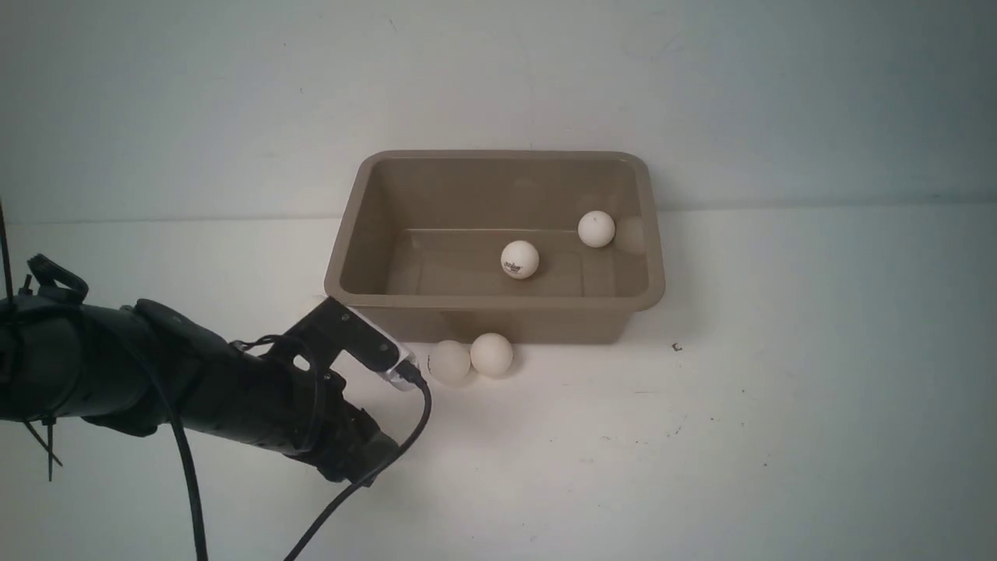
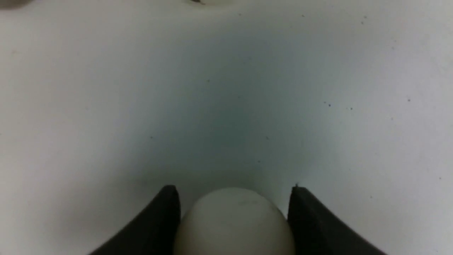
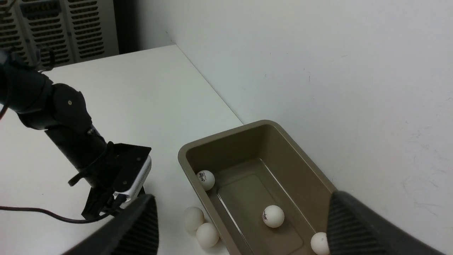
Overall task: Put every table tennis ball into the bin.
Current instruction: Use the left arm to clamp the table tennis ball closest to it, then use the left arm to put the table tennis ball into the box
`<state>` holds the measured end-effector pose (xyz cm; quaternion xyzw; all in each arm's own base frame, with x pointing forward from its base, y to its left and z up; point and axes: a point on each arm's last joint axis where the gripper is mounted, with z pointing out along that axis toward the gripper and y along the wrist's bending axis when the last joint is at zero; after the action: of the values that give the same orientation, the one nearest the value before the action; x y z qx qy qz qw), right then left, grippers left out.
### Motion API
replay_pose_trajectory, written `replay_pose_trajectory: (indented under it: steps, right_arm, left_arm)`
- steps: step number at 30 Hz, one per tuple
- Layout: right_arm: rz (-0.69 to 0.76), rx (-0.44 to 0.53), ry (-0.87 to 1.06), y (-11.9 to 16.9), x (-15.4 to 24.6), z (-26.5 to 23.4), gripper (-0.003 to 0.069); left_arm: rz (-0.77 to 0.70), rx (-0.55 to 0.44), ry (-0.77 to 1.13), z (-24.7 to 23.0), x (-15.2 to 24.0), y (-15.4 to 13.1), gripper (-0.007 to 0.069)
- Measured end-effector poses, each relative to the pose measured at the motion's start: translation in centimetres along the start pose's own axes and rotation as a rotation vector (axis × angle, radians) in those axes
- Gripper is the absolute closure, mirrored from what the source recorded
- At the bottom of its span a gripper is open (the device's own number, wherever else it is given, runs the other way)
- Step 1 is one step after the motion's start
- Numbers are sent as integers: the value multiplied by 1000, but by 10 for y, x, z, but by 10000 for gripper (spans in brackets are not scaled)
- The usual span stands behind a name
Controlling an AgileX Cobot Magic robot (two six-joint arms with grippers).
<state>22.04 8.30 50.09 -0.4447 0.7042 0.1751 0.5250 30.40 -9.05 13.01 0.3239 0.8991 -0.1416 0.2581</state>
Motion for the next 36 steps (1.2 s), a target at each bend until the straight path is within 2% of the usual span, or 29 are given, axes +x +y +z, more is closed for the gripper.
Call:
replay_pose_trajectory:
  steps: [4,9,13,16,22,26,30,33,36]
  right_arm:
    - [0,0,-1,0,0,0,78]
    - [0,-1,0,0,0,0,78]
    - [1,-2,-2,0,0,0,78]
    - [2,-3,-3,0,0,0,78]
    - [5,-5,-1,0,0,0,79]
    - [10,-8,1,1,0,0,79]
    - [13,-9,1,1,0,0,79]
    - [13,-11,3,1,0,0,79]
    - [13,-14,4,1,0,0,79]
  left_arm:
    - [18,48,-16,-6,-5,-5,277]
    - [118,106,-199,-55,-51,-17,276]
    - [211,36,-434,-105,-100,-19,276]
    - [234,-51,-538,-116,-122,-9,276]
    - [218,-108,-532,-70,-131,18,276]
    - [213,-81,-494,-21,-126,34,276]
    - [214,-43,-474,2,-120,38,273]
    - [195,-37,-474,4,-120,39,218]
    - [141,-74,-492,-10,-126,40,108]
